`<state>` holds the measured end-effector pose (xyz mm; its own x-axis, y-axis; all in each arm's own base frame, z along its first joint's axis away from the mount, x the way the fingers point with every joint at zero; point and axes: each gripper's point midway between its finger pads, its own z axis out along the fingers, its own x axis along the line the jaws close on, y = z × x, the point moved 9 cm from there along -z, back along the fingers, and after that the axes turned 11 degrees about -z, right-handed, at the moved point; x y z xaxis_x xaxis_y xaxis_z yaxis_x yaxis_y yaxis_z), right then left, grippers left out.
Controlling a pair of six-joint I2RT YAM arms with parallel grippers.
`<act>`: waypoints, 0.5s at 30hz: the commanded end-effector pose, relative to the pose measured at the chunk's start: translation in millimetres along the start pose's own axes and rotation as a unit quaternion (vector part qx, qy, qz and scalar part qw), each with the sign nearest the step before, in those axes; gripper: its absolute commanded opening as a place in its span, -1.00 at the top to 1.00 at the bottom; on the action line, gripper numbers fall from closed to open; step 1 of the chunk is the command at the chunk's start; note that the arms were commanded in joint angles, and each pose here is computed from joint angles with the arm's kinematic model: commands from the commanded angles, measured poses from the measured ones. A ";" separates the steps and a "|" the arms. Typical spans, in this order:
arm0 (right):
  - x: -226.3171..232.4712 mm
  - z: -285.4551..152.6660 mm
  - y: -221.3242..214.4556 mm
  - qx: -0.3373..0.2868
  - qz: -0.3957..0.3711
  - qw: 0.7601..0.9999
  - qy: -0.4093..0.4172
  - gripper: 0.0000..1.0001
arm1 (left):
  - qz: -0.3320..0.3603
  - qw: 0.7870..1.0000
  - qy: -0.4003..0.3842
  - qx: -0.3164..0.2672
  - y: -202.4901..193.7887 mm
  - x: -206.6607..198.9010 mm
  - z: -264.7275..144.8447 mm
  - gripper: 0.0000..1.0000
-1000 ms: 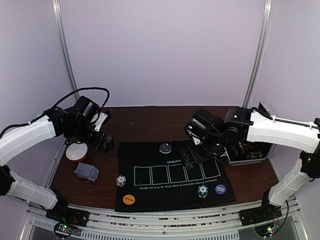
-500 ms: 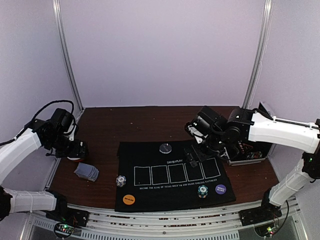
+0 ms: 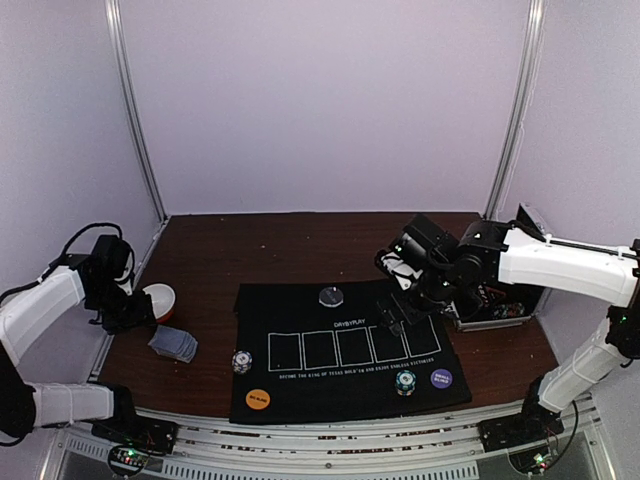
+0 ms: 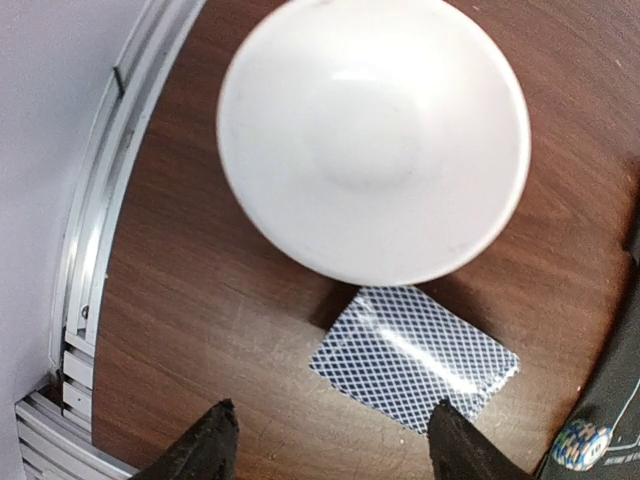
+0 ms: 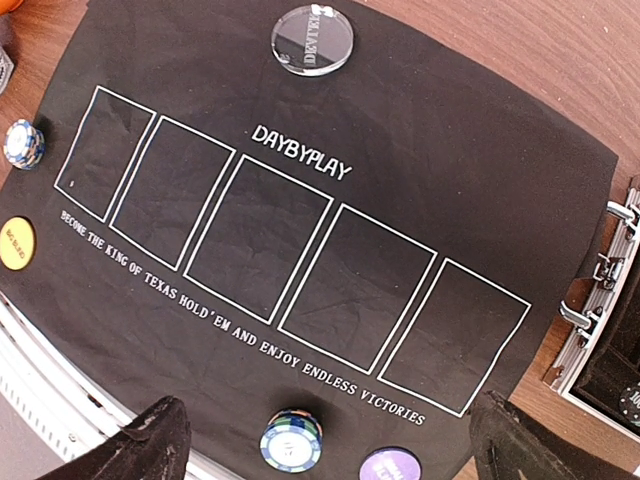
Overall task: Distribute texas hold em gaming equipment
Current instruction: Adjust the face-down deck piles at the center of the board.
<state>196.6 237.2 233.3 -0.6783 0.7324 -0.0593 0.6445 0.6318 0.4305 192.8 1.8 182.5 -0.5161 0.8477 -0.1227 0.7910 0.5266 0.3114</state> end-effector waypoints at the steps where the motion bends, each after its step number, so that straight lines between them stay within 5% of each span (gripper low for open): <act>1: -4.8 -4.2 -1.7 -0.007 -0.004 1.000 0.007 -1.00 | -0.077 0.997 0.000 0.002 11.3 19.6 13.1 -0.28; 6: -7.6 -4.8 -2.3 -0.007 0.000 1.000 0.009 -1.00 | -0.186 0.982 -0.010 0.001 12.6 35.9 30.2 -0.15; 15: -11.1 -7.0 -5.0 0.003 -0.004 1.000 0.004 -1.00 | -0.229 0.973 0.017 0.024 9.8 39.2 69.9 -0.07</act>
<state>201.7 232.9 232.2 -0.6858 0.7261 -0.0496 0.6426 0.6361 0.4271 197.4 42.9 132.4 -0.7978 0.5747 -0.1823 0.5425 0.8162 0.1989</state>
